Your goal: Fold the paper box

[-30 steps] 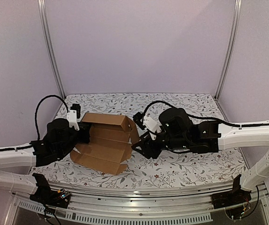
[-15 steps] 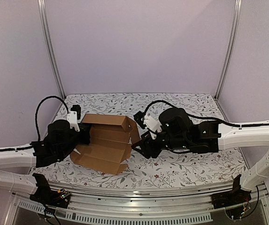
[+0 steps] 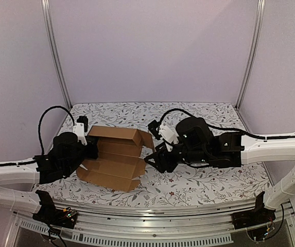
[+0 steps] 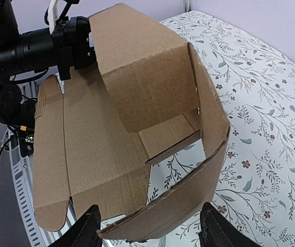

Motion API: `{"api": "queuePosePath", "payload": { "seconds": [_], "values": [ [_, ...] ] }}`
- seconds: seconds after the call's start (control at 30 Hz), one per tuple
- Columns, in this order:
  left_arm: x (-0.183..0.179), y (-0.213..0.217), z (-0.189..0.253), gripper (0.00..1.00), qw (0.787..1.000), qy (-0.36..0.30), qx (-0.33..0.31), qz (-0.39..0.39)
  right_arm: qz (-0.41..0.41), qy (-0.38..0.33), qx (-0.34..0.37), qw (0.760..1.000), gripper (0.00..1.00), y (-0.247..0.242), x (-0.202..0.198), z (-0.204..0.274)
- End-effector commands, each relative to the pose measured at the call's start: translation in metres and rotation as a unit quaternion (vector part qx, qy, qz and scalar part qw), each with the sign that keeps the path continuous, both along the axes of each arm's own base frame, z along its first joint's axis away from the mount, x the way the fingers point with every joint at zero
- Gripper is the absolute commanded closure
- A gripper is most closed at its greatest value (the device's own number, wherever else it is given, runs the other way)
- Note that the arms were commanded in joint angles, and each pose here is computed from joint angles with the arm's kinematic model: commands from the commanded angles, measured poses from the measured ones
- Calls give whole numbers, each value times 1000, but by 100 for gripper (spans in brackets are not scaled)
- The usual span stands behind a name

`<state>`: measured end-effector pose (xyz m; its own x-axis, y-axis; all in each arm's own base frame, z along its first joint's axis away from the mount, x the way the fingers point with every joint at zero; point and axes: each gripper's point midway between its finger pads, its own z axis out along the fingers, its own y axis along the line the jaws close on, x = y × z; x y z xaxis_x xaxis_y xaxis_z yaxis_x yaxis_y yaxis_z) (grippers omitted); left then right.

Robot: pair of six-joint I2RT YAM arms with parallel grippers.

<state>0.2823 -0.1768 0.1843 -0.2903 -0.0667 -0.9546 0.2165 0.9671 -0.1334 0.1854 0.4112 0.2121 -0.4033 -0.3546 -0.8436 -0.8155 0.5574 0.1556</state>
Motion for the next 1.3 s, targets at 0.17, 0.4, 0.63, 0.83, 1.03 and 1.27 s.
{"api": "queuePosePath", "payload": {
  "seconds": [0.17,0.4,0.63,0.83,1.03,1.27],
  "values": [
    [-6,-1,1,100,1000,4,-13,-5,-18,-22,23,999,37,7,4,23],
    [-8,-4,6,100,999,11,-34,-11,-28,-19,11,999,37,11,6,11],
    [-9,-4,8,100,999,20,-45,-10,-29,-20,-11,999,37,14,1,-5],
    [-9,-7,10,100,998,37,-48,-11,-27,-25,-27,999,36,9,-6,-15],
    [-11,-12,13,100,995,54,-79,-21,-29,-31,-38,998,36,2,-11,-23],
    [-16,-15,17,100,990,67,-115,-40,-36,-34,-30,998,36,-9,-13,-24]
  ]
}}
